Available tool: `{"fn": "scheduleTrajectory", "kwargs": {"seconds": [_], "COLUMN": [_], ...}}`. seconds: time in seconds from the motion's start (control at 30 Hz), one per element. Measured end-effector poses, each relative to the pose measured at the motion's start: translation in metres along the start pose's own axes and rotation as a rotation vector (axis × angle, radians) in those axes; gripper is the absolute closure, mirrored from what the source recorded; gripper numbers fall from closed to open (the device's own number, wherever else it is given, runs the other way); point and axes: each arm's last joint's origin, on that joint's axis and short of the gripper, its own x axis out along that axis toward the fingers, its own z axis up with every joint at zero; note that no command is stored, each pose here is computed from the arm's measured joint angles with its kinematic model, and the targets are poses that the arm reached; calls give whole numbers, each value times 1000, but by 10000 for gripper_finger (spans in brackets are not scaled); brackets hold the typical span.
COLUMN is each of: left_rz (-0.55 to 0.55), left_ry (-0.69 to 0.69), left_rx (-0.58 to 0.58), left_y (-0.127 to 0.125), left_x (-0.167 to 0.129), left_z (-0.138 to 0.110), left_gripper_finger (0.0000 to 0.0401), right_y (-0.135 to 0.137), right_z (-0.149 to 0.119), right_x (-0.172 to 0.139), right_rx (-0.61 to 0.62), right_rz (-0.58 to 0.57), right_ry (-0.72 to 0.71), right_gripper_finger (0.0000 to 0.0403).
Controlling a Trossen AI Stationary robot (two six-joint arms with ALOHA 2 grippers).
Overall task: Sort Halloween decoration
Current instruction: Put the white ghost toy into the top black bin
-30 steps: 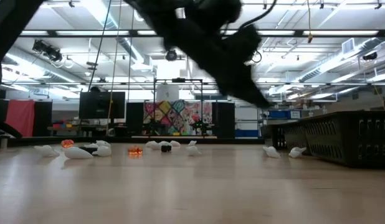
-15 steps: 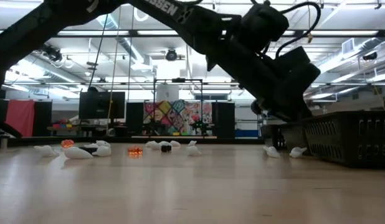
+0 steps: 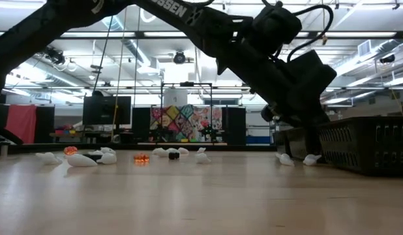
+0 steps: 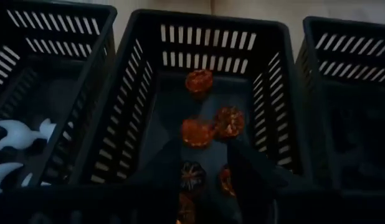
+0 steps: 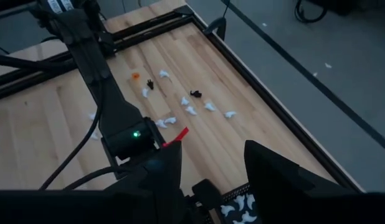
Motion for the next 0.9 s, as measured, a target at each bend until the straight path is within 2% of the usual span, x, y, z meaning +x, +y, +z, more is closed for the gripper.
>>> {"fn": "scheduleTrajectory", "kwargs": {"seconds": [0.2, 0.4, 0.5, 0.63, 0.9], "left_rz": [-3, 17, 27, -22, -111], "left_ry": [-25, -95, -67, 35, 137], "left_rx": [-1, 107, 130, 162, 245], "left_y": [-2, 1, 14, 28, 40], "left_x": [-26, -63, -74, -80, -98], "left_z": [21, 50, 54, 46, 41], "left_gripper_finger": [279, 279, 279, 285, 287], "right_y": [-1, -6, -8, -8, -4], "right_z": [0, -2, -4, -6, -7], "right_x": [0, -3, -4, -6, -9], "right_rx": [-13, -22, -8, 0, 35], "right_rz": [-21, -75, -98, -116, -151], "right_ry": [-11, -17, -14, -20, -63], "right_gripper_finger": [224, 224, 224, 224, 224]}}
